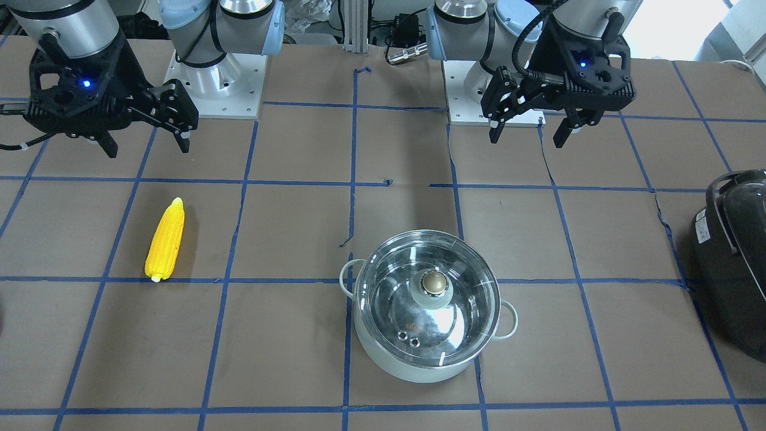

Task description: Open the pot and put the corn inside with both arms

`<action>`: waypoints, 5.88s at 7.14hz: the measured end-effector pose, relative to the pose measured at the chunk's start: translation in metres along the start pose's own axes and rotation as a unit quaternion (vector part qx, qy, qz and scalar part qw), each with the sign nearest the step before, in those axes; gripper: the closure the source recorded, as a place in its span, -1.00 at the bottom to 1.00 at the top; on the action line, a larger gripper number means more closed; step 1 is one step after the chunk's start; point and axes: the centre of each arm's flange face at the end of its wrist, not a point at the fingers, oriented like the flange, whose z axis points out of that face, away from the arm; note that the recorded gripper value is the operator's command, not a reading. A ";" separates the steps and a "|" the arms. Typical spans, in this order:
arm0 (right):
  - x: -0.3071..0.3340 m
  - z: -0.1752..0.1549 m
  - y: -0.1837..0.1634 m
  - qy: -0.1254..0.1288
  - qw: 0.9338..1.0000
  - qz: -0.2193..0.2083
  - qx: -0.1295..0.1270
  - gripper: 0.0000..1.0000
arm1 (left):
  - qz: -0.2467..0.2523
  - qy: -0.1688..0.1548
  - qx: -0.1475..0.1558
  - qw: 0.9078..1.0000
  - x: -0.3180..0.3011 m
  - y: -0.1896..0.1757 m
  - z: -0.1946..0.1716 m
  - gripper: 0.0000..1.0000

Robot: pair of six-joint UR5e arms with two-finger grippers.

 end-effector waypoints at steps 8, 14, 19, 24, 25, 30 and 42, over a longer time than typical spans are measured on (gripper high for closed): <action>0.000 0.000 0.000 0.000 1.000 0.000 0.000 -1.00 | -0.032 0.010 0.035 0.999 0.061 -0.104 0.091 -1.00; 0.000 0.001 0.000 -0.001 1.000 0.000 -0.002 -1.00 | -0.055 0.007 0.011 0.998 0.090 -0.133 0.185 -0.92; 0.001 0.002 0.001 0.001 1.000 0.000 -0.004 -1.00 | -0.053 0.010 0.005 0.999 0.093 -0.133 0.197 -0.50; 0.000 0.003 0.001 0.000 1.000 0.000 -0.005 -1.00 | -0.042 0.008 -0.005 0.999 0.103 -0.128 0.204 -0.26; 0.000 0.004 0.001 0.000 1.000 0.000 -0.007 -1.00 | -0.042 0.007 -0.006 0.999 0.103 -0.127 0.205 -0.17; 0.031 0.021 -0.011 -0.005 0.999 0.023 -0.022 -1.00 | -0.041 0.003 -0.015 0.999 0.102 -0.122 0.200 0.63; 0.110 0.261 -0.008 -0.001 1.000 0.007 -0.005 -1.00 | -0.024 -0.021 -0.019 0.999 -0.218 -0.126 0.215 0.74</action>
